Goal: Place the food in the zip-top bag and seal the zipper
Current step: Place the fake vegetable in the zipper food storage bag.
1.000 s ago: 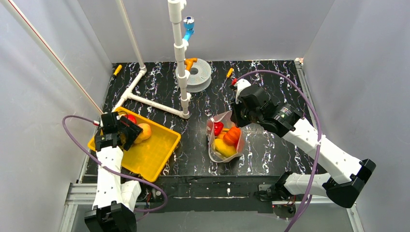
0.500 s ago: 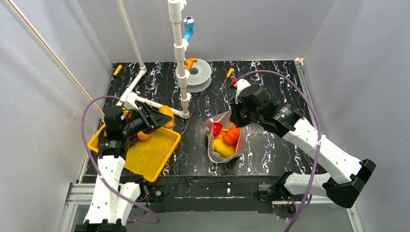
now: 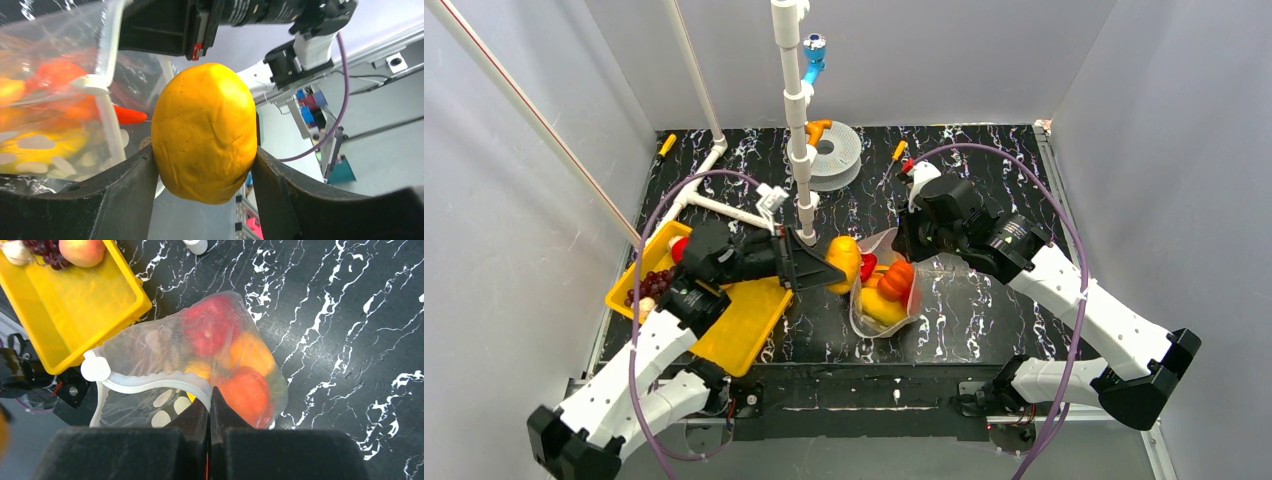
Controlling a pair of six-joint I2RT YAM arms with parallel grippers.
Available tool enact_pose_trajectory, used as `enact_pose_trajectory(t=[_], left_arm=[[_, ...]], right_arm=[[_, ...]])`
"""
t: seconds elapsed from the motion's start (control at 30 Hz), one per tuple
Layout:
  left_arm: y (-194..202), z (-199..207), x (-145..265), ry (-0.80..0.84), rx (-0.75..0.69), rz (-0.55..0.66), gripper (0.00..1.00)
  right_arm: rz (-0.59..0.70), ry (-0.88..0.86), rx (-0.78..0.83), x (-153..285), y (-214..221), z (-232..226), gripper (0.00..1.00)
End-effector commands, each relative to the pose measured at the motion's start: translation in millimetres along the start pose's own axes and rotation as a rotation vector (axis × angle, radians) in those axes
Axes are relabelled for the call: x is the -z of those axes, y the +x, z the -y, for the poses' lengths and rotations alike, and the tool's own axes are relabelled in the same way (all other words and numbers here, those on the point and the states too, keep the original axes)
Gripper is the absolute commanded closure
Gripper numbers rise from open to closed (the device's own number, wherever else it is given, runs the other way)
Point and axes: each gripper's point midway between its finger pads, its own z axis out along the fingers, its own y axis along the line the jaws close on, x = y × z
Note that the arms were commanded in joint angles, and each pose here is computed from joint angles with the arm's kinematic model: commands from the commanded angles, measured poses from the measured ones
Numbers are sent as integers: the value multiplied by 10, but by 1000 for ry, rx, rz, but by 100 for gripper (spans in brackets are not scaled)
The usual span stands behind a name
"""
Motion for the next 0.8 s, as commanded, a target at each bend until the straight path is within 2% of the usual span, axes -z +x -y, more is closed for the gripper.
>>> enact_pose_trajectory(t=[0.0, 0.07, 0.13, 0.2, 0.27, 0.33, 0.47, 0.57, 0.77], left_arm=[[138, 239, -265, 99, -72, -69, 61], [256, 222, -369, 74, -81, -113, 61], [325, 67, -437, -25, -72, -134, 62], [350, -161, -441, -199, -79, -136, 64], [327, -398, -422, -368, -81, -86, 64], [339, -493, -441, -440, -38, -73, 62], [393, -662, -500, -552, -12, -78, 51], [413, -683, -563, -568, -29, -112, 43], [334, -675, -570, -592, -65, -99, 15]], right_arm=[[124, -69, -60, 111, -352, -168, 99], [127, -84, -80, 116, -362, -201, 99], [135, -99, -95, 124, -381, -230, 99], [137, -105, -105, 115, -384, -245, 99], [137, -109, -109, 115, -387, -253, 99], [137, -108, -109, 114, -390, -254, 99], [138, -108, -108, 118, -399, -255, 99], [140, -112, -107, 127, -404, -261, 99], [134, -114, -111, 126, -367, -257, 99]])
